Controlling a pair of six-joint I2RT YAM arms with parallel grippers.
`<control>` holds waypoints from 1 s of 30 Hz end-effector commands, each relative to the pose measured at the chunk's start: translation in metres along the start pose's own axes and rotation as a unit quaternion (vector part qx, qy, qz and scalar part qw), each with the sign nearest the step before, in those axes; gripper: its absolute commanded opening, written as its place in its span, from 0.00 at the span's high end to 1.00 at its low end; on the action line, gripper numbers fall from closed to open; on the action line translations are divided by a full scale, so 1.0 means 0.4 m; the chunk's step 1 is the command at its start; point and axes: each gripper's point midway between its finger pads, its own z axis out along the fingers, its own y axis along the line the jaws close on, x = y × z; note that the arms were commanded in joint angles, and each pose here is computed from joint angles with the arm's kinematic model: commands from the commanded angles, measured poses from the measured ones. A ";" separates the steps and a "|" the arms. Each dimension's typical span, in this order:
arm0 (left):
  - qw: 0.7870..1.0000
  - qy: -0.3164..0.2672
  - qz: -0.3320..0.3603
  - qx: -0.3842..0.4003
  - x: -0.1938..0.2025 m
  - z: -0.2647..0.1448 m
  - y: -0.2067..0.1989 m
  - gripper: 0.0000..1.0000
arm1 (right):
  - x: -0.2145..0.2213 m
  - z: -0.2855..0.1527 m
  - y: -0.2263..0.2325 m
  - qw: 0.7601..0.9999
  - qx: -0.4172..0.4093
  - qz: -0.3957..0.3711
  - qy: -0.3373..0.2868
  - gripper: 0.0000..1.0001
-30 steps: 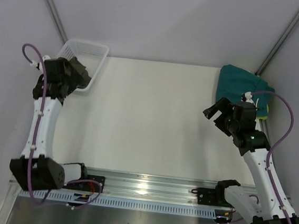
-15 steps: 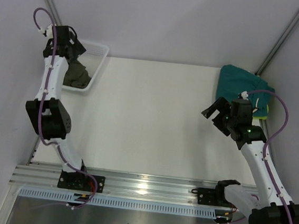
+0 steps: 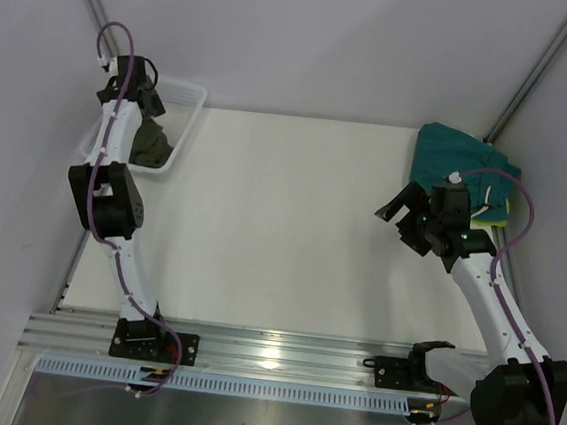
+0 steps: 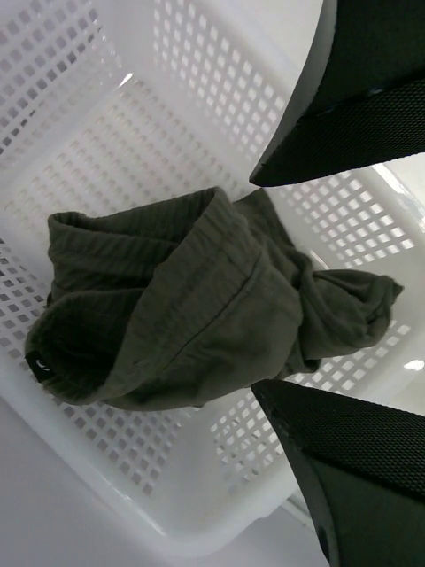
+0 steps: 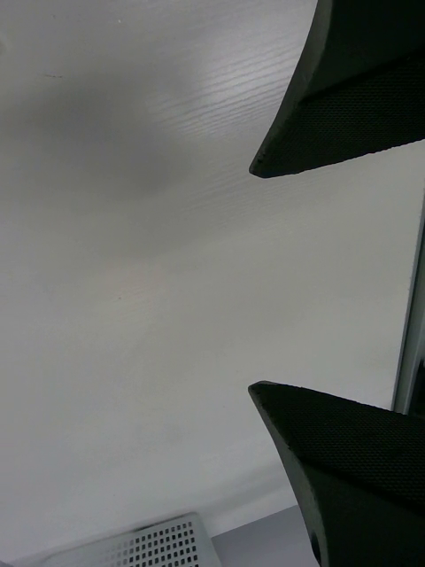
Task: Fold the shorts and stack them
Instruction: Grab the shorts from the pile
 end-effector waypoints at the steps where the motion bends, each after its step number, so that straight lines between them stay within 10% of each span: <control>1: 0.999 -0.005 0.034 -0.031 -0.015 0.041 0.027 0.08 | -0.042 -0.023 0.055 0.999 -0.033 0.001 -0.019 0.00; 13: 0.998 0.058 0.039 -0.001 0.068 0.139 -0.013 0.09 | -0.034 0.000 0.049 1.000 -0.027 0.008 -0.008 0.01; 16: 0.998 0.067 0.008 0.012 0.064 0.143 -0.003 0.31 | -0.032 0.001 0.047 1.000 -0.026 0.012 -0.008 0.00; 21: 0.992 0.110 -0.047 0.033 0.088 0.165 0.015 0.96 | -0.037 0.003 0.056 0.999 -0.030 0.013 -0.009 0.01; 30: 0.991 0.052 -0.081 0.097 -0.049 -0.021 -0.032 1.00 | -0.048 -0.001 0.072 0.999 -0.043 0.010 -0.016 0.00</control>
